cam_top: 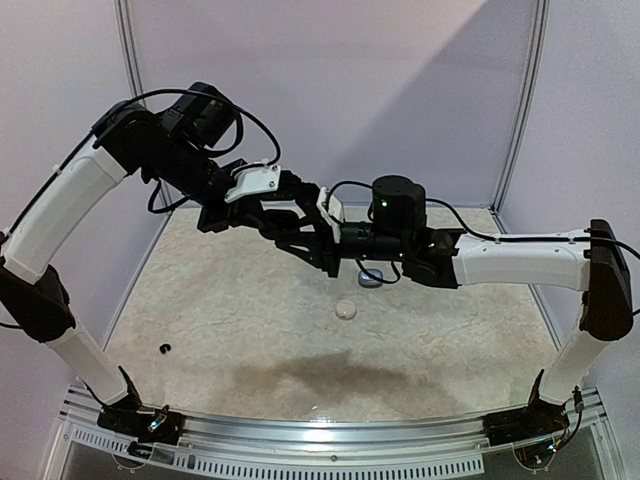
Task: Insert the wireless bluetooth earbuds into the charging case
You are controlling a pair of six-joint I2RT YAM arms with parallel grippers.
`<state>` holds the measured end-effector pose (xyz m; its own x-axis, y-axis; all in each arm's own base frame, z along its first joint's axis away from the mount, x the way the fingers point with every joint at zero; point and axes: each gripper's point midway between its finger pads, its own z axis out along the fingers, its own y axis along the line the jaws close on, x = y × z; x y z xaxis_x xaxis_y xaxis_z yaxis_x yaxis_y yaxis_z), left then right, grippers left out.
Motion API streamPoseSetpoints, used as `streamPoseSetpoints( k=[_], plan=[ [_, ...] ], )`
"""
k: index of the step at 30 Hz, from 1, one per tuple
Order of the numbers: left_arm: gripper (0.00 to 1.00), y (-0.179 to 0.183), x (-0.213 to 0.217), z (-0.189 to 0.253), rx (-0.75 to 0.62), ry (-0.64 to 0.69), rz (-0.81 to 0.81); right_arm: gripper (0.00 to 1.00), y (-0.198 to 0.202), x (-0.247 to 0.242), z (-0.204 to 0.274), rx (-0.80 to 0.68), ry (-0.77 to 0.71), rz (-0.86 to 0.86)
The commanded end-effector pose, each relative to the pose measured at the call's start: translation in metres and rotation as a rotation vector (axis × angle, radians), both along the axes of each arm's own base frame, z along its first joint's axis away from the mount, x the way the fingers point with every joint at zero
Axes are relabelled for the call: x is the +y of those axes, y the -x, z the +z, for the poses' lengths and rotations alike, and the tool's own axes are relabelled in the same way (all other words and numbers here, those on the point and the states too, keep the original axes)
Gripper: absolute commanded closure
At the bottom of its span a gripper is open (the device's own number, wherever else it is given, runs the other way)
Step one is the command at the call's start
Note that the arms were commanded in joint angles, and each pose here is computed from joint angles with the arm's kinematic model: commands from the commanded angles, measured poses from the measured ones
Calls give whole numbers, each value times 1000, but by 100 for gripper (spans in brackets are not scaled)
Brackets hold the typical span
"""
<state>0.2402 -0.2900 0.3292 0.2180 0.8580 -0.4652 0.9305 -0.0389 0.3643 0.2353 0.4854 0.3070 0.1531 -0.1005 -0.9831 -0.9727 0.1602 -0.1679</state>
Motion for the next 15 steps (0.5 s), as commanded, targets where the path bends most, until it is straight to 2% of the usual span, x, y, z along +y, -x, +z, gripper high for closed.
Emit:
streamPoseSetpoints(
  k=[1,5,15],
  plan=[
    [93,15,20,-22,107,-126,6,91,9,1,35,-59,-88,30],
    [79,13,19,-12,80,-102,12,91,7,0,29,-45,-85,18],
    [73,23,26,9,67,-52,8,91,-3,-4,14,8,-73,-8]
  ],
)
